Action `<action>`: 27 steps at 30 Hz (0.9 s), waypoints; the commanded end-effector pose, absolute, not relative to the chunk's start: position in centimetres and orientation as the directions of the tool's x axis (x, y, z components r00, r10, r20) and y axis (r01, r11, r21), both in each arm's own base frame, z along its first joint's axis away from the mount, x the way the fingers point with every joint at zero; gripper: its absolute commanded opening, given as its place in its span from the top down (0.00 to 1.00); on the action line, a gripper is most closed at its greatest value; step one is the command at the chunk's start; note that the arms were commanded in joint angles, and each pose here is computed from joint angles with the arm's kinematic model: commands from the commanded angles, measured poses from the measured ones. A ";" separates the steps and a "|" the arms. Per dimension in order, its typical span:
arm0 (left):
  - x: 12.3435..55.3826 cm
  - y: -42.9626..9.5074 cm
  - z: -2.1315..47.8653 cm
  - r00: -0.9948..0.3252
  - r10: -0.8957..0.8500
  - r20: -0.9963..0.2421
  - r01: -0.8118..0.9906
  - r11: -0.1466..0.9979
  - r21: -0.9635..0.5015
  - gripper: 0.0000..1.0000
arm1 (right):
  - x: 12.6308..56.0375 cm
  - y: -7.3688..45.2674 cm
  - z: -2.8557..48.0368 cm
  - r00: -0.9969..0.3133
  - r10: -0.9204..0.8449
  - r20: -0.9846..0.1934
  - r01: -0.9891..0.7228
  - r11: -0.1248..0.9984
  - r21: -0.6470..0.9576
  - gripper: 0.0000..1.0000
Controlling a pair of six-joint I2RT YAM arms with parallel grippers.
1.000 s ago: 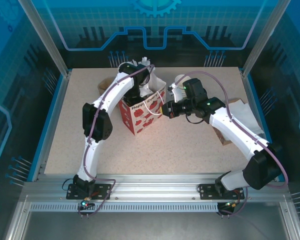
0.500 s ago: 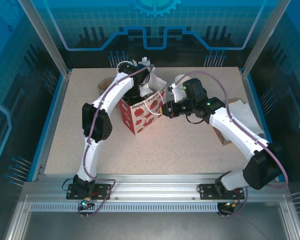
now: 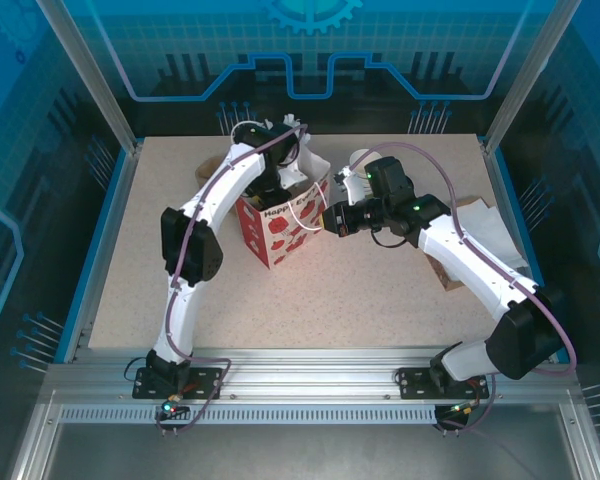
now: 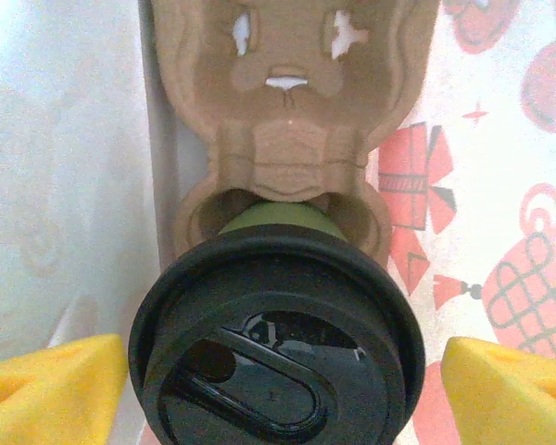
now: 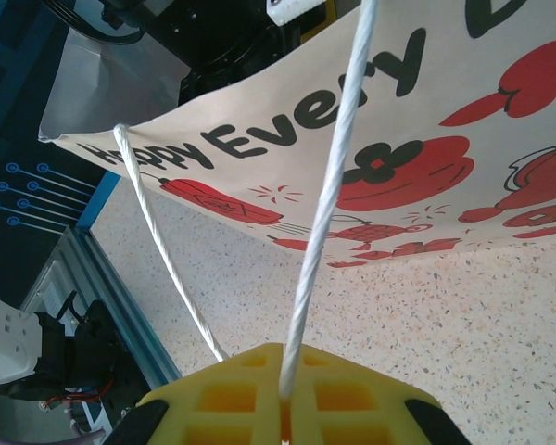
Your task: Pack the takeout coffee
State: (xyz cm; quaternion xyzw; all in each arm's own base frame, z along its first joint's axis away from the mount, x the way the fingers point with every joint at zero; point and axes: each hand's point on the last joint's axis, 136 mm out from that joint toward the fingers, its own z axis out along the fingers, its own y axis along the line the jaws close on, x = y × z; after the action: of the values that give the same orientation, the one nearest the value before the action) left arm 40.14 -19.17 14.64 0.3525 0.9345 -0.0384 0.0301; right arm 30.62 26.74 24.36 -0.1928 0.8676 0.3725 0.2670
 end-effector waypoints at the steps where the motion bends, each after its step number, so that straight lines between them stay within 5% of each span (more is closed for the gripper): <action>1: 39.7 -20.0 18.5 -0.737 0.650 -0.186 0.670 0.740 -0.068 0.09 | 30.3 27.1 25.3 -0.770 -0.156 -0.619 -0.556 0.640 0.531 0.92; 27: 39.5 -19.9 20.0 -0.727 0.652 -0.218 0.676 0.735 -0.056 0.01 | 30.2 27.1 25.1 -0.772 -0.159 -0.615 -0.554 0.643 0.529 0.93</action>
State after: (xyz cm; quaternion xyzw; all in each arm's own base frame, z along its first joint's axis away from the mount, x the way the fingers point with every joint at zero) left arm 39.91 -19.68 17.15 0.3542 0.9315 -0.0567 0.0611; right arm 30.41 26.67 24.28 -0.1920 0.8703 0.3708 0.2613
